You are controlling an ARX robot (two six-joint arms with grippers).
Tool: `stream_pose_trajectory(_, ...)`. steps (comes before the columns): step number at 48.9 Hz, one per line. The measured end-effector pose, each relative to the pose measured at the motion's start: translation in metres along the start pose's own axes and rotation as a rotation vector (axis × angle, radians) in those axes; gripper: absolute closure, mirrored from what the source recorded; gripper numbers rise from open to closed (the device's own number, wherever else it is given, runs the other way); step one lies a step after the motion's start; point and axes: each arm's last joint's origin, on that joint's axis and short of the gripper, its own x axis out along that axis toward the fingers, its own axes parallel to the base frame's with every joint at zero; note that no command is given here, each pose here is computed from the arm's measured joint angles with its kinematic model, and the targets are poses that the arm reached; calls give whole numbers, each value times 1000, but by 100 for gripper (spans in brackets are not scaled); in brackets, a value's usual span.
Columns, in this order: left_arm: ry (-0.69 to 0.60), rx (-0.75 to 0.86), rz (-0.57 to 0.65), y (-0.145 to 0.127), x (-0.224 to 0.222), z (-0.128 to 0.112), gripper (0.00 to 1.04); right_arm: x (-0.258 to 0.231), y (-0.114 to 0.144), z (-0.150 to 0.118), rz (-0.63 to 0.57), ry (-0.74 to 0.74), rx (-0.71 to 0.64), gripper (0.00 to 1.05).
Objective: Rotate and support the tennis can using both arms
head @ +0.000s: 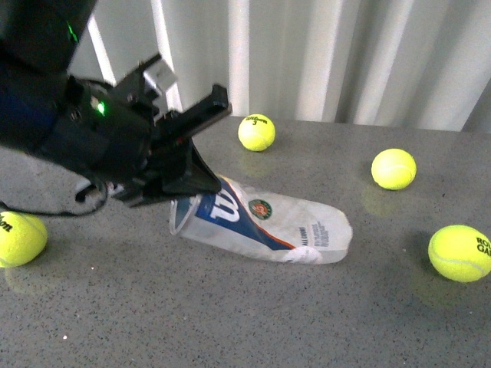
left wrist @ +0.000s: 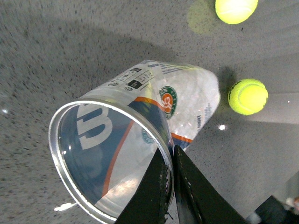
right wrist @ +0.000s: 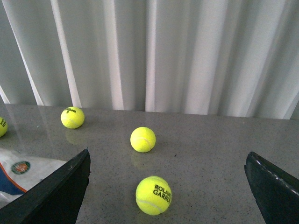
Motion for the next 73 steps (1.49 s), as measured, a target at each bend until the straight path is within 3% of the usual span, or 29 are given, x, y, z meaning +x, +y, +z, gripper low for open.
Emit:
stream_pose_trajectory(4,-2,118,43,-17,-22,20,101,0,0,0,0,0,0,7)
stream_pose_trajectory(8,14,343,118,-48,-54,54,101,0,0,0,0,0,0,7)
stream_pose_trajectory(14,65,690,247,-95,-88,84,101,0,0,0,0,0,0,7)
stream_pose_trajectory(21,169,1133,364,-140,-107,94,101,0,0,0,0,0,0,7)
stream_pose_trajectory(28,297,1359,386,-151,-86,78,101,0,0,0,0,0,0,7)
stream_pose_trajectory(36,427,1470,321,-148,-50,46,101,0,0,0,0,0,0,7)
stream_pose_trajectory(42,463,1509,320,-143,-37,35,101,0,0,0,0,0,0,7)
stream_pose_trajectory(55,441,1543,427,-128,-11,37,101,0,0,0,0,0,0,7)
stream_pose_trajectory(73,474,1533,401,-116,2,28,101,0,0,0,0,0,0,7)
